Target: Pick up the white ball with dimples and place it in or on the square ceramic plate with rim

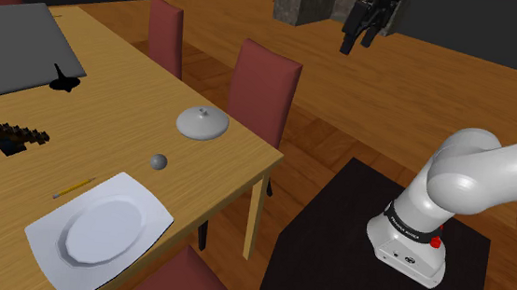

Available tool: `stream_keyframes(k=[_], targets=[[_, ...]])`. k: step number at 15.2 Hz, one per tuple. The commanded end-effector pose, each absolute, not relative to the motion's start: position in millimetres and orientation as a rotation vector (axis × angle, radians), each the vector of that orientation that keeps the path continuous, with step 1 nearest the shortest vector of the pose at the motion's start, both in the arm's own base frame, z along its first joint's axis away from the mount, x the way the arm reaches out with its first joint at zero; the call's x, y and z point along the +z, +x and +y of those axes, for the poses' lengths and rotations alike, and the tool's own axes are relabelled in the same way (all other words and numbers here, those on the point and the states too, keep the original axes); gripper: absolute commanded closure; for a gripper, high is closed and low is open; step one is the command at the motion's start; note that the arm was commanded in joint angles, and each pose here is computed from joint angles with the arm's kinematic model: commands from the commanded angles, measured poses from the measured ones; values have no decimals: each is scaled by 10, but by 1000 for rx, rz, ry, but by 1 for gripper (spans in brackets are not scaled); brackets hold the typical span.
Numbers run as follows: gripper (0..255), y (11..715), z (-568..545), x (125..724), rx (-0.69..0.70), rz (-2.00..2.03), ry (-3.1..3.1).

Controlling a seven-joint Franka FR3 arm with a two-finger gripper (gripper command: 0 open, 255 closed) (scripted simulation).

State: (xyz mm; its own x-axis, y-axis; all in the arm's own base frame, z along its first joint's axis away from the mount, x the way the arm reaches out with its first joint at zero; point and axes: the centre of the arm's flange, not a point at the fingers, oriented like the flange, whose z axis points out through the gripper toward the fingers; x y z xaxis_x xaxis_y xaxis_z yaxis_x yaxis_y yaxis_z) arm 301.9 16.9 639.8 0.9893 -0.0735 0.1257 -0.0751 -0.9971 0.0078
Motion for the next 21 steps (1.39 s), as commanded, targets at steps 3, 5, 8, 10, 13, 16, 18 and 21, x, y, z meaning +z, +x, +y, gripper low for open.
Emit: stream_keyframes(k=[3,5,8,10,13,16,18,21], targets=[[0,3146,367,6281,185,-117,3126],[0,3273,565,6164,173,-117,3132],[0,3461,863,5988,155,-118,3140],[0,3585,1063,5872,143,-118,3146],[0,3769,1363,5697,125,-119,3154],[0,3952,1665,5522,107,-120,3162],[0,4073,1867,5406,95,-120,3167],[0,4252,2172,5232,76,-121,3175]])
